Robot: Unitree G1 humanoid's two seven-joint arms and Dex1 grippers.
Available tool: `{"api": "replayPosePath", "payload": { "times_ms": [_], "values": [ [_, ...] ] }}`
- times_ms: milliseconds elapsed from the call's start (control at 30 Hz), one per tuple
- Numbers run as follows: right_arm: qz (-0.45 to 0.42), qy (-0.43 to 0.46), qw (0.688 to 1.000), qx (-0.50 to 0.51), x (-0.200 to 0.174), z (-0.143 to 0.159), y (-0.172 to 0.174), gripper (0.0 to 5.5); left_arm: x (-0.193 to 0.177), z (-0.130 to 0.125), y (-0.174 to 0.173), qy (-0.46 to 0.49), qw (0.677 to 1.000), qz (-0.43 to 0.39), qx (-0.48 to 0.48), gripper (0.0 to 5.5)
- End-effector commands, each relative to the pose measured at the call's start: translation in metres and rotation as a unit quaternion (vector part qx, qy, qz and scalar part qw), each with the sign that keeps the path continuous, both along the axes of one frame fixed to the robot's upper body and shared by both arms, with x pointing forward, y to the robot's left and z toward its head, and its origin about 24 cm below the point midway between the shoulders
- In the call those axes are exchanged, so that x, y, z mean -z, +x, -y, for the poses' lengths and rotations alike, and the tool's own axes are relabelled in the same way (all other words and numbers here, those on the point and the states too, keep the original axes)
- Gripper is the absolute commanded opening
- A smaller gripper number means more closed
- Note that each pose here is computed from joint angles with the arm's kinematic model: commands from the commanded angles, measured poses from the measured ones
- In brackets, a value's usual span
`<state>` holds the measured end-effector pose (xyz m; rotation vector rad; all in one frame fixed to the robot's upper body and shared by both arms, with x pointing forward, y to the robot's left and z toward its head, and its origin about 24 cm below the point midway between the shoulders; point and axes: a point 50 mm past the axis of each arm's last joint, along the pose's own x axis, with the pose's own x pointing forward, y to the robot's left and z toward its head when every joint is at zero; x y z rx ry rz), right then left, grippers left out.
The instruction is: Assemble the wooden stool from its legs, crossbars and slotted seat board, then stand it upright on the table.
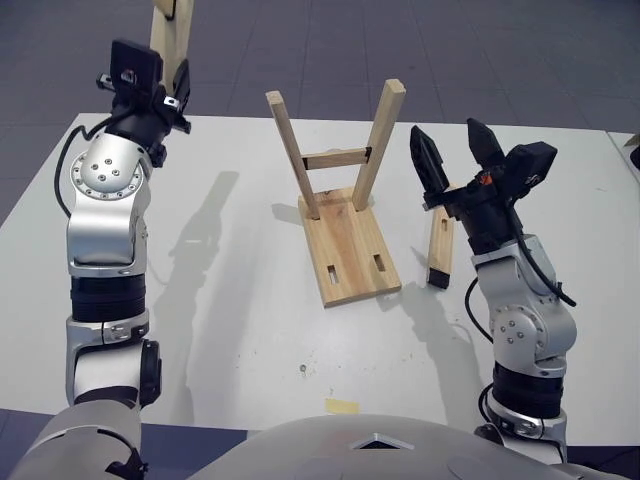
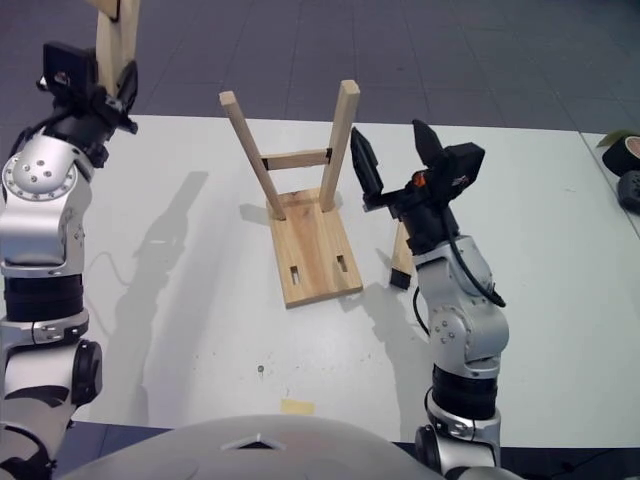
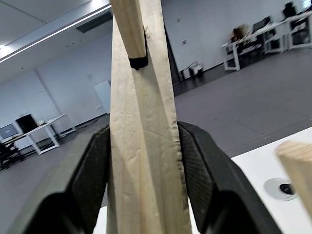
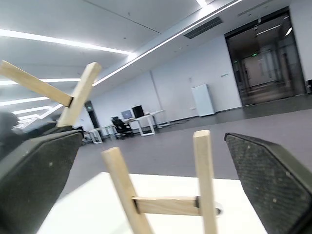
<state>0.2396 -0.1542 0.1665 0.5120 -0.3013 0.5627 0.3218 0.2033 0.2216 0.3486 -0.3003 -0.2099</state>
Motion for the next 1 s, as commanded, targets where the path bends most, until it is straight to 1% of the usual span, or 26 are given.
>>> {"api": "replayPosePath", "payload": {
  "times_ms": [33, 200, 300, 367, 500, 733, 867, 967, 1000],
  "values": [
    [0.051, 0.142, 0.981, -0.122, -0.048, 0.005, -0.014, 5.4, -0.018, 0.059, -0.025, 0.044, 0.969, 0.043, 0.239, 2.08],
    [0.018, 0.213, 0.972, -0.097, -0.053, 0.017, -0.006, 5.4, 0.021, 0.078, -0.042, 0.092, 0.946, -0.015, 0.312, 2.08],
    [-0.017, 0.217, 0.973, -0.082, -0.047, 0.013, -0.001, 5.4, 0.043, 0.08, -0.045, 0.122, 0.939, -0.042, 0.319, 2.08],
    [-0.032, 0.206, 0.975, -0.079, -0.044, 0.006, -0.001, 5.4, 0.05, 0.083, -0.047, 0.137, 0.934, -0.047, 0.326, 2.08],
    [-0.059, 0.171, 0.982, -0.054, -0.036, -0.004, 0.006, 5.4, 0.054, 0.089, -0.053, 0.142, 0.929, -0.047, 0.337, 2.08],
    [-0.103, 0.17, 0.98, -0.022, -0.021, -0.005, 0.02, 5.4, 0.056, 0.091, -0.055, 0.142, 0.93, -0.045, 0.335, 2.06],
    [-0.115, 0.157, 0.981, 0.011, -0.013, 0.001, 0.023, 5.4, 0.059, 0.094, -0.057, 0.148, 0.929, -0.045, 0.337, 2.06],
    [-0.104, 0.153, 0.983, -0.011, -0.015, 0.001, 0.022, 5.4, 0.061, 0.096, -0.06, 0.149, 0.927, -0.048, 0.341, 2.06],
    [-0.097, 0.154, 0.983, -0.026, -0.017, -0.001, 0.02, 5.2, 0.062, 0.097, -0.061, 0.147, 0.925, -0.051, 0.346, 2.06]
  ]
}}
